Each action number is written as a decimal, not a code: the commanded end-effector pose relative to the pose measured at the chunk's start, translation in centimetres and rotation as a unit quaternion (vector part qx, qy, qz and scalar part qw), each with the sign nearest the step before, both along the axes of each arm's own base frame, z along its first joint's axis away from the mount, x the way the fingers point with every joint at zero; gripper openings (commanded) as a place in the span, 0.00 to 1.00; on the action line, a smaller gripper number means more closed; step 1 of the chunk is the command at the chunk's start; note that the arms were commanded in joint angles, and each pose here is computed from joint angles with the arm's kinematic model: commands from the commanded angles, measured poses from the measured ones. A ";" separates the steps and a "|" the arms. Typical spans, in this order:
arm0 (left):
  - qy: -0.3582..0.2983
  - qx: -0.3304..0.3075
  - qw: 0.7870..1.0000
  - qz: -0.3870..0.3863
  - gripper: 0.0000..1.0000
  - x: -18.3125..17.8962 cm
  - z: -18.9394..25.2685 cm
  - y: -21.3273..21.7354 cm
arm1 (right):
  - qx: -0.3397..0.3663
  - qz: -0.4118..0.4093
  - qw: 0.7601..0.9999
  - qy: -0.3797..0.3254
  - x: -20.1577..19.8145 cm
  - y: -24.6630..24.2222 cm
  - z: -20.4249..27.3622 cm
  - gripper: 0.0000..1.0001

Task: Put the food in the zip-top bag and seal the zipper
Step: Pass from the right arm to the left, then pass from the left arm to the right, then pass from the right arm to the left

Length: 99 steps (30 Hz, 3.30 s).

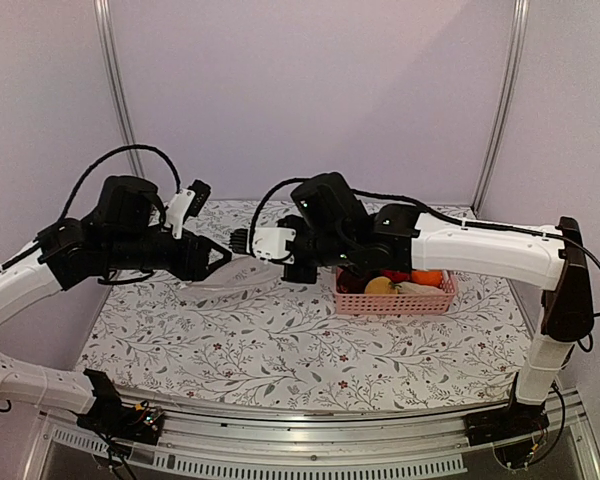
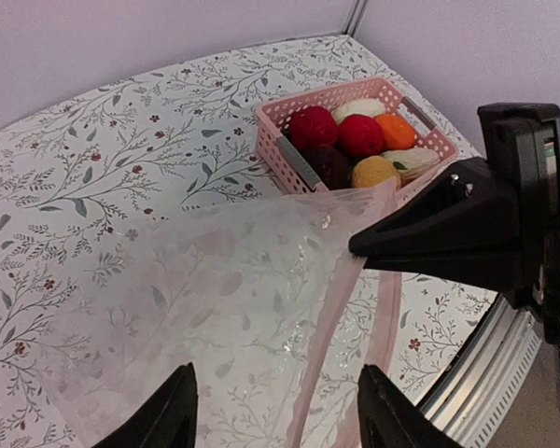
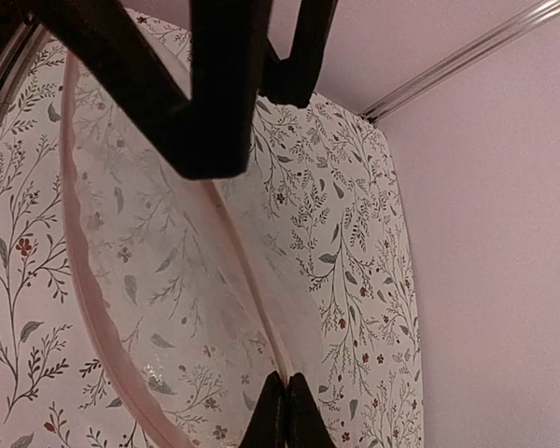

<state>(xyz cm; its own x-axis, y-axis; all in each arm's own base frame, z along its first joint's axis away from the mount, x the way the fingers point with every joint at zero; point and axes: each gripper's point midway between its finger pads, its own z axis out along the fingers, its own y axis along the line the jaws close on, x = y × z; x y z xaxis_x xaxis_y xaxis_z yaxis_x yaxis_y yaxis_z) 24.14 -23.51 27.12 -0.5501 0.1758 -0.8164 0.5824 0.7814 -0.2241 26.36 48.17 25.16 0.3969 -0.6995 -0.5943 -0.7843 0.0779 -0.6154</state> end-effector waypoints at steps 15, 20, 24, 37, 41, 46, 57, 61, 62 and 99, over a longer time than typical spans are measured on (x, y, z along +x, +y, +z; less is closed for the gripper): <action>-0.043 0.108 0.993 -0.011 0.40 2.2 -1.3 -1.8 | 0.042 -0.003 0.999 -0.002 -0.3 -0.6 4.5 0.00; -0.061 0.118 0.991 -0.022 0.22 2.6 -1.1 -2.2 | 0.049 -0.002 0.999 0.004 -0.5 -0.7 4.9 0.00; -0.067 0.116 0.991 -0.022 0.05 2.9 -0.8 -2.5 | 0.046 0.005 0.999 0.012 -0.9 -0.7 4.9 0.19; -0.060 0.067 0.996 -0.008 0.03 3.1 0.1 -2.6 | -0.002 0.102 0.992 0.069 -5.6 -1.3 3.3 0.38; -0.052 0.063 0.996 -0.023 0.04 2.7 0.0 -3.0 | -0.003 0.094 0.994 0.050 -4.6 -0.3 3.2 0.42; -0.041 0.064 0.997 -0.035 0.05 2.3 -0.1 -3.2 | -0.014 0.083 0.996 0.025 -3.3 0.7 2.0 0.44; -0.040 0.073 0.996 -0.024 0.07 2.5 0.3 -2.2 | -0.039 0.092 0.995 0.018 -3.6 0.7 -0.9 0.03; -0.033 0.102 0.994 -0.019 0.40 3.1 -0.5 -1.9 | -0.059 0.114 0.992 0.011 -5.1 0.4 -1.3 0.00; -0.029 0.110 0.993 -0.020 0.45 3.2 -0.8 -2.0 | -0.062 0.119 0.991 0.012 -5.4 0.4 -1.5 0.00; -0.051 0.226 0.971 -0.051 0.00 5.6 2.9 -2.9 | -0.141 0.188 0.968 0.090 -10.9 -4.0 -4.3 0.00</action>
<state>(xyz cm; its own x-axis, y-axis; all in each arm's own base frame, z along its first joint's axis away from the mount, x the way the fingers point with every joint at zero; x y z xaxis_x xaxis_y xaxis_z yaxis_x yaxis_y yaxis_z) 29.06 -27.49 26.44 -0.4796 0.6086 -0.6321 0.7066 0.6950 0.1330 18.31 46.87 22.10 0.5595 -0.6586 -0.5032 -0.8050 -0.2871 -0.5193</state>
